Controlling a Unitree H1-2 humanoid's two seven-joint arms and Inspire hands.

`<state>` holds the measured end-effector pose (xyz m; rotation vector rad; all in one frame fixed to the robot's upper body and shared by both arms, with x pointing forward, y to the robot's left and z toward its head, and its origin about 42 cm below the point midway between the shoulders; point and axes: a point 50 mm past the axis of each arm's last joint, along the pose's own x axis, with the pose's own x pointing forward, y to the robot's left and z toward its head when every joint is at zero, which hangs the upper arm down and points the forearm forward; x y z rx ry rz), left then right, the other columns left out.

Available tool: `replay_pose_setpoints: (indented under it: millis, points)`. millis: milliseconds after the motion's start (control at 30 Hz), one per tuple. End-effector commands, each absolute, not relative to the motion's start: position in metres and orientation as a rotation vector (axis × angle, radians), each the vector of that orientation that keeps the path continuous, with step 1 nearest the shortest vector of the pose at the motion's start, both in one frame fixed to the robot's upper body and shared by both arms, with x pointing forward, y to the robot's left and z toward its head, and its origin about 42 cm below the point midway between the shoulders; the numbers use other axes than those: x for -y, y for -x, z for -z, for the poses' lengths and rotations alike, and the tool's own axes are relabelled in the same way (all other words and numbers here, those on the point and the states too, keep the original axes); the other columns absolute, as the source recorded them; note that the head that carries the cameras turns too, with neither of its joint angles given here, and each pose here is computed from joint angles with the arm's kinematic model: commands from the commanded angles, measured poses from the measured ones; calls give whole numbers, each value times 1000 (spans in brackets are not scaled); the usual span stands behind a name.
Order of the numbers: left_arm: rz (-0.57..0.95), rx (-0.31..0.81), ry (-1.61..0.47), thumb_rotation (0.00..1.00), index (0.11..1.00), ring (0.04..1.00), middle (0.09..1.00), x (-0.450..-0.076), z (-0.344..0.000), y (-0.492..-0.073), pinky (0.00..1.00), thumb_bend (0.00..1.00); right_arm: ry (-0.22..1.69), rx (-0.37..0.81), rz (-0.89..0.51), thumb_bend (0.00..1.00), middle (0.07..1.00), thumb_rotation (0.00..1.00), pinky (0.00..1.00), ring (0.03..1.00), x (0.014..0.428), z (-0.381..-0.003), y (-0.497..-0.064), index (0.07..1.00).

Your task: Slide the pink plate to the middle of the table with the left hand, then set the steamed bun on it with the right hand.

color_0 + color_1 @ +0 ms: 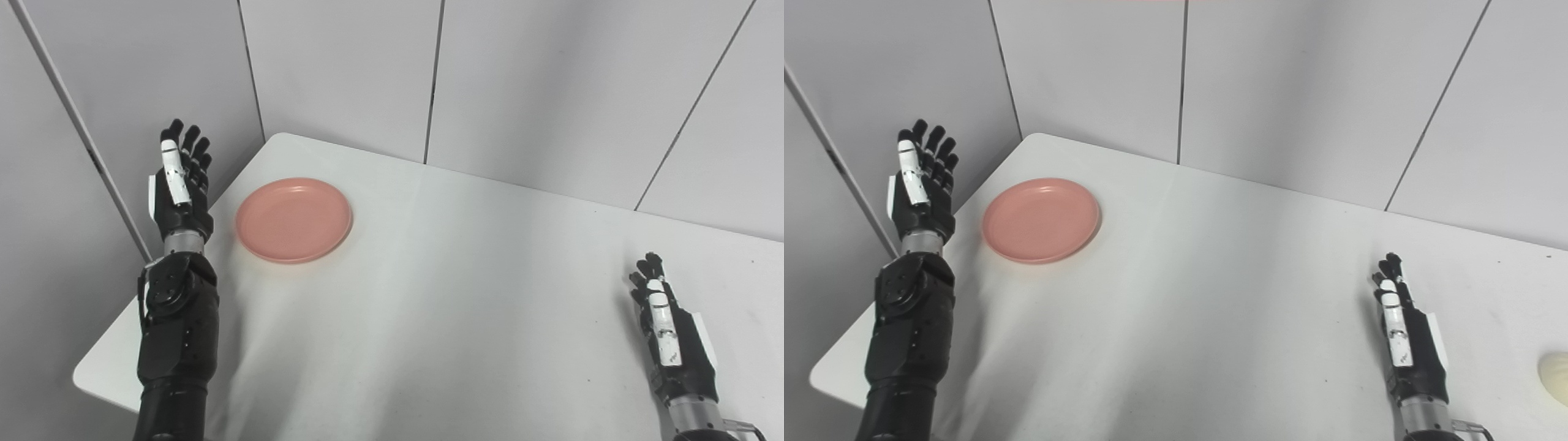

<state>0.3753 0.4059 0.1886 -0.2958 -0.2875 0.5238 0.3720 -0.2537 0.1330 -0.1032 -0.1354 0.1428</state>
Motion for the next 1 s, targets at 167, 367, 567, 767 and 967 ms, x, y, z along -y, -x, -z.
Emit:
replay_pose_setpoints:
  millis: [167, 367, 567, 767, 967]
  points:
    - [-506, 361, 298, 1000, 942, 928, 939, -411, -213, -391, 979, 511, 104, 88, -121, 87, 983, 1000, 1000, 973, 264, -116, -360, 991]
    - [-520, 307, 306, 1000, 922, 915, 914, -411, -205, -395, 959, 492, 100, 82, -116, 95, 980, 1000, 1000, 970, 264, -117, -360, 990]
    - [-513, 279, 295, 1000, 936, 932, 923, -407, -199, -397, 983, 498, 104, 85, -117, 98, 981, 1000, 1000, 968, 264, -117, -360, 993]
    - [-528, 238, 309, 1000, 935, 925, 924, -406, -188, -399, 1000, 485, 106, 91, -121, 93, 981, 1000, 1000, 968, 264, -118, -360, 991]
    - [-546, 200, 329, 1000, 931, 920, 919, -408, -178, -400, 999, 478, 106, 89, -121, 92, 985, 1000, 1000, 971, 264, -119, -359, 994]
